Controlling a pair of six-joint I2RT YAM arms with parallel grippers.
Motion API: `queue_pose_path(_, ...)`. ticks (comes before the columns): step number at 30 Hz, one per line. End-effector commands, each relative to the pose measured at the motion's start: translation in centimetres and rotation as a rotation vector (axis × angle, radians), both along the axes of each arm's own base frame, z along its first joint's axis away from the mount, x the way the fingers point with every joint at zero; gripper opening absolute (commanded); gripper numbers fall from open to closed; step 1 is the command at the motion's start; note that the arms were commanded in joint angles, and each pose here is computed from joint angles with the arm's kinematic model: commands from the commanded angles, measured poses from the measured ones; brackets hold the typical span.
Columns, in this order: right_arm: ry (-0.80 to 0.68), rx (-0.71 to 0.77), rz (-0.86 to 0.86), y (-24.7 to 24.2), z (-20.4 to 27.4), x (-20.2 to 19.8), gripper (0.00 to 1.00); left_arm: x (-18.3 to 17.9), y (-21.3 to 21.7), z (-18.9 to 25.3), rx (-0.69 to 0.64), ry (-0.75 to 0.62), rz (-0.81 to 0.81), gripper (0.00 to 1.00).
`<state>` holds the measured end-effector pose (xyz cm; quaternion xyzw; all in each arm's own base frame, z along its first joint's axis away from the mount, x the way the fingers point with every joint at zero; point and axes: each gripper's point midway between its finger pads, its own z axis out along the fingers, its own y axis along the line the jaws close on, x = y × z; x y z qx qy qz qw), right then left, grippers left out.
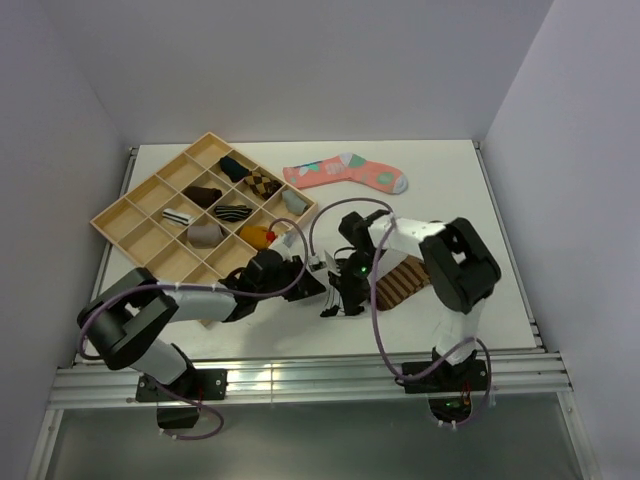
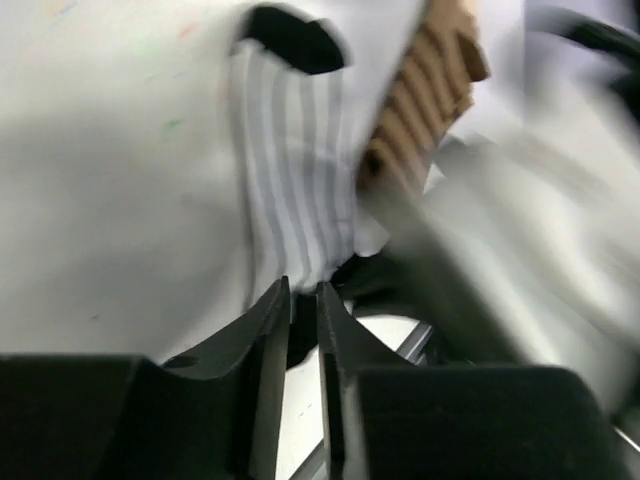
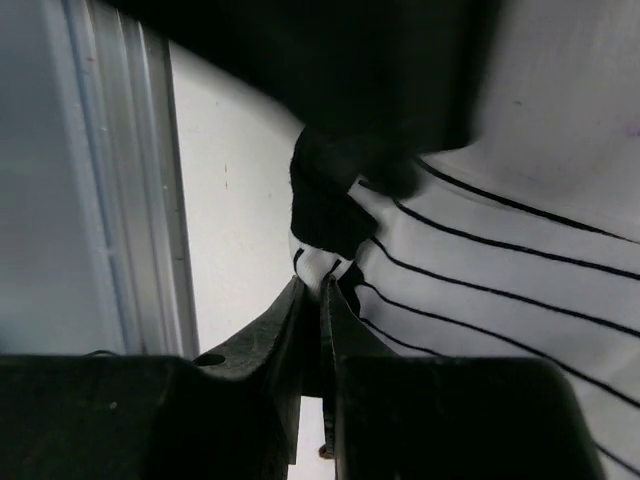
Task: Roll the socks
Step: Roll the sock at the center of the board.
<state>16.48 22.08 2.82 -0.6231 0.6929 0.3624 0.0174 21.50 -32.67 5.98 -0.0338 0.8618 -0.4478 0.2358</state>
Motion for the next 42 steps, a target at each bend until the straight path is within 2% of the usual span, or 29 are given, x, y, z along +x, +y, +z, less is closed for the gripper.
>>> queue_pose_path(1, 0.251, 0.013, -0.015, -0.5, 1.5, -1.7, 0.1, 1.4, -0.3, 3.0, 0.048, -0.275, 0.029, 0.24)
queue_pose_path(7, 0.385, -0.011, -0.101, -0.7, 0.8, 0.3, 0.09, 0.8, -1.0, 4.1, 0.074, -0.478, -0.081, 0.27)
queue_pose_path(13, 0.435, -0.044, -0.16, -0.7, 0.3, 1.0, 0.09, -1.0, -3.0, 2.9, 0.081, -0.558, -0.266, 0.29)
queue_pose_path(17, 0.503, -0.067, -0.177, -0.8, 0.6, 0.8, 0.09, -1.9, -4.6, 2.9, 0.047, -0.584, -0.35, 0.36)
queue_pose_path(18, 0.515, -0.073, -0.181, -0.8, 0.5, 0.8, 0.09, -2.2, -5.0, 2.7, 0.054, -0.588, -0.372, 0.44)
queue_pose_path(19, 0.515, -0.073, -0.185, -0.8, 0.6, 1.0, 0.09, -2.3, -5.3, 2.6, 0.055, -0.589, -0.386, 0.47)
queue_pose_path(22, 0.507, -0.088, -0.204, -0.9, 0.4, 1.3, 0.09, -2.9, -6.2, 2.2, 0.055, -0.594, -0.422, 0.49)
queue_pose_path(42, 0.522, -0.116, -0.246, -1.9, -0.8, 1.9, 0.07, -3.1, -6.4, -1.3, 0.145, -0.558, -0.47, 0.44)
